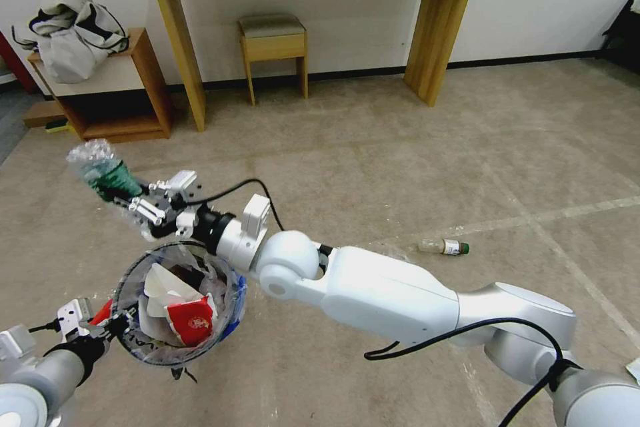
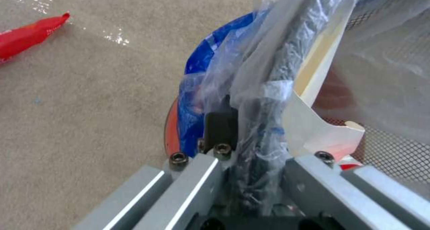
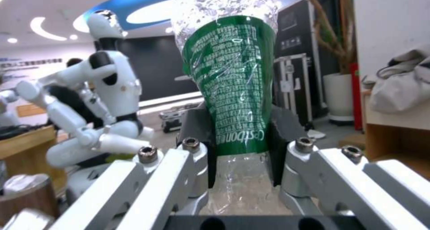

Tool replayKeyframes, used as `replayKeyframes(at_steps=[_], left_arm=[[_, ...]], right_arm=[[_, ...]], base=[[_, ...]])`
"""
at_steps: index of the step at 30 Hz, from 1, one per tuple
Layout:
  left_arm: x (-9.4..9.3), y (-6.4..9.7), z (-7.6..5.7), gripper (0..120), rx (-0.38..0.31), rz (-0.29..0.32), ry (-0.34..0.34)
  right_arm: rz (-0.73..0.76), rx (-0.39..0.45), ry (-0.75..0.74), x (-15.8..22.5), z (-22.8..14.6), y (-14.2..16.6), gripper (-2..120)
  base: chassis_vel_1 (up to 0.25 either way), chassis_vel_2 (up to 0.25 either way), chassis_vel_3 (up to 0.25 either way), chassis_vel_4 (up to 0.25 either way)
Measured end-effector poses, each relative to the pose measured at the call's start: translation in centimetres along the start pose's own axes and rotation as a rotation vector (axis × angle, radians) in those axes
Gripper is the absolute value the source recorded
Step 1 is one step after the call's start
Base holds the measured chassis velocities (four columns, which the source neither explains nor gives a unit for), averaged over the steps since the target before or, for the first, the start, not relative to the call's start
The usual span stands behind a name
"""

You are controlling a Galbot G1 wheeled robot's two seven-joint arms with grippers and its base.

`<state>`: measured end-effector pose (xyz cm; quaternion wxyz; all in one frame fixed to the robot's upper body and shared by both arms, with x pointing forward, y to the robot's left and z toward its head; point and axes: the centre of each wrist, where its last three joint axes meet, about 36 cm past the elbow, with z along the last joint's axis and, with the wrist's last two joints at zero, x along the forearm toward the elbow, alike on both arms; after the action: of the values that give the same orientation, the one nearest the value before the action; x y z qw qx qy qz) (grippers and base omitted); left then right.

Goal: Pick up the trash bin and place the garbage on the floor into it.

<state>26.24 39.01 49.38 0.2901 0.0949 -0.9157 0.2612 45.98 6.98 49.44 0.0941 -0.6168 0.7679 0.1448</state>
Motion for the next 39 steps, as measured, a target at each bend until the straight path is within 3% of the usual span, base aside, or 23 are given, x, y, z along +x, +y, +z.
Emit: replayKeyframes(at_steps=[6,39], left_arm=[[0.1,0.0,-0.1,0,-0.002,0.0,0.0],[0.2,-0.3,-0.3,0,-0.001,0.007,-0.007]], right_arm=[[0.002,0.0,0.011,1.0,1.7,-0.9,19],[0.029,-0.057,0.09,5.3,10.6,0.4,19]], base=[[0.0,0.0,0.0,0.0],[0.0,0.0,0.0,0.0]])
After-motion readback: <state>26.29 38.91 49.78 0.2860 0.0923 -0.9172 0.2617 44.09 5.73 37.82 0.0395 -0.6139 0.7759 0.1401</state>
